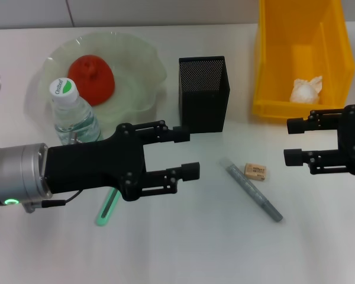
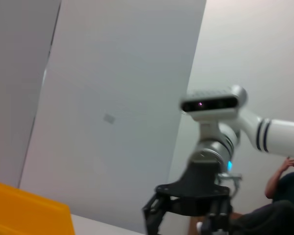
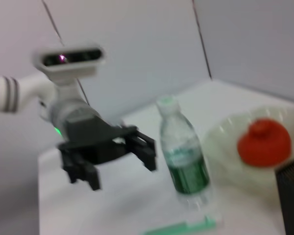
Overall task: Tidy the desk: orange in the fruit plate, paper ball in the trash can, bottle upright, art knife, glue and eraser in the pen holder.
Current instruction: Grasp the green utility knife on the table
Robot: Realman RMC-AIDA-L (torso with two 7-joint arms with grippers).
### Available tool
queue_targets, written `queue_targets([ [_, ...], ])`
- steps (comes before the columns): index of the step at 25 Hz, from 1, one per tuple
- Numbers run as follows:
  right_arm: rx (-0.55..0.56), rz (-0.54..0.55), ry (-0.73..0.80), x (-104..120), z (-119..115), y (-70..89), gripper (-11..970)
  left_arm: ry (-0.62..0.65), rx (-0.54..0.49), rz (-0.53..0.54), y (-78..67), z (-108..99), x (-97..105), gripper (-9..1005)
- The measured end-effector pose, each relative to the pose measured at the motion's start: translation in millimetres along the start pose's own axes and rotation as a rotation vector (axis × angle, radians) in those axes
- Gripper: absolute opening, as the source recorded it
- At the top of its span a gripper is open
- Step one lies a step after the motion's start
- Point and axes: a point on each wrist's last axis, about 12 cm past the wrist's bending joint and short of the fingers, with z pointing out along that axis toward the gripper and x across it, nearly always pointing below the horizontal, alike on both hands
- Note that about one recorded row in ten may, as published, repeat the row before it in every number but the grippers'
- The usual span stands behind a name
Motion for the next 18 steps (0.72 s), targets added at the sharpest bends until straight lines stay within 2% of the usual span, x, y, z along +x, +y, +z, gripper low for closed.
queue_targets([
  [6, 0.042, -0.144, -0.247, 51, -4, 13.4, 687, 0.000, -0.005, -0.005, 1.3, -1, -2, 682],
  [8, 0.061, -0.142, -0.281, 63, -1, 15.3, 687, 0.005, 0.004, -0.007, 1.3, -1, -4, 682],
  [12, 0.093, -0.107, -0.313, 79, 7, 16.3, 687, 0.010, -0.002, -0.035, 2.7, -4, -13, 682],
  [18, 0.103, -0.092, -0.328, 87, 10, 19.4, 687, 0.009, -0.019, -0.036, 2.4, -6, -15, 682],
])
